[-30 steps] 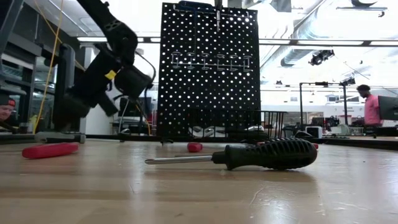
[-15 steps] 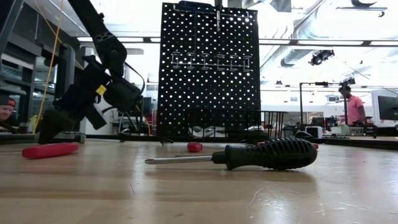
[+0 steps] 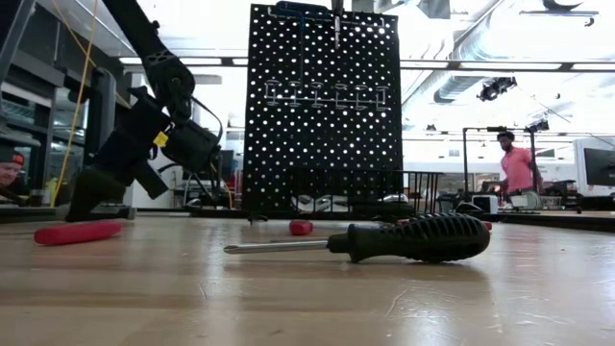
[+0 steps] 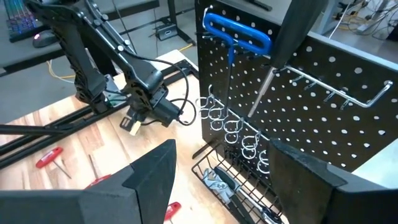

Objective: Hang tools onto peg board
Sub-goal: Hang the grey screwdriver on the pegboard

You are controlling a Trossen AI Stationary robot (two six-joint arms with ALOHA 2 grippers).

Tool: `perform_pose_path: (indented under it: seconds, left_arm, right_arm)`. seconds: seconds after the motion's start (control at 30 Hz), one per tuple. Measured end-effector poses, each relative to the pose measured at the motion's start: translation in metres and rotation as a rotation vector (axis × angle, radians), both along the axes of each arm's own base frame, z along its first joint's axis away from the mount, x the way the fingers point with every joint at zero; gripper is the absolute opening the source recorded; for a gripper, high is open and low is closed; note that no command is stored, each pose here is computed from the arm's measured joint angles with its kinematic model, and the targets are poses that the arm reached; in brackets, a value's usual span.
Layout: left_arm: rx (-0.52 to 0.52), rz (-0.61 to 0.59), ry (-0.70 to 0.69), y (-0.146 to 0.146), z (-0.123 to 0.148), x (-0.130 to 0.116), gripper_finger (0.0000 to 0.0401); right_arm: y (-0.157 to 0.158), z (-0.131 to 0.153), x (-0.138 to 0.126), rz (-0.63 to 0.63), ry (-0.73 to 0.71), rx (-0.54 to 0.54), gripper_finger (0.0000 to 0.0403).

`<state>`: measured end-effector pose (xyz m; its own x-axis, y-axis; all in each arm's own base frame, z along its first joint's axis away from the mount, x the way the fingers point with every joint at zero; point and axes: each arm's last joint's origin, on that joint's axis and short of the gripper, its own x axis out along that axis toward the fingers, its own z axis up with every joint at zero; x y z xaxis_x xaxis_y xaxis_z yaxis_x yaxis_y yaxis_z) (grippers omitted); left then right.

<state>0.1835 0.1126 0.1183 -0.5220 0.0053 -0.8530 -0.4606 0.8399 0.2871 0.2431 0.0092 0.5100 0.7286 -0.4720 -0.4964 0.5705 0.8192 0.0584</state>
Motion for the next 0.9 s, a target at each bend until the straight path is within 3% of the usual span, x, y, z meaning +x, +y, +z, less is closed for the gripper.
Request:
perform_pose_path:
  seconds: [0.17,0.53,0.73,0.9]
  left_arm:
    - [-0.087,0.063,-0.047,-0.014,0.007,0.003,0.0104]
    - [-0.328,0.075,-0.183,-0.075,0.043,0.015,0.0104]
    - [-0.495,-0.035,-0.296,-0.125,0.082,0.034,0.0104]
    - [-0.593,-0.244,-0.319,-0.173,0.134,0.043,0.0104]
  right_arm:
    - [0.004,0.0,0.0,0.01,0.007,-0.024,0.024]
    - [0.004,0.001,0.001,0.043,0.015,-0.057,0.024]
    - [0.006,0.001,0.002,0.123,0.029,-0.051,0.024]
    - [0.007,0.001,0.002,0.186,0.051,-0.055,0.024]
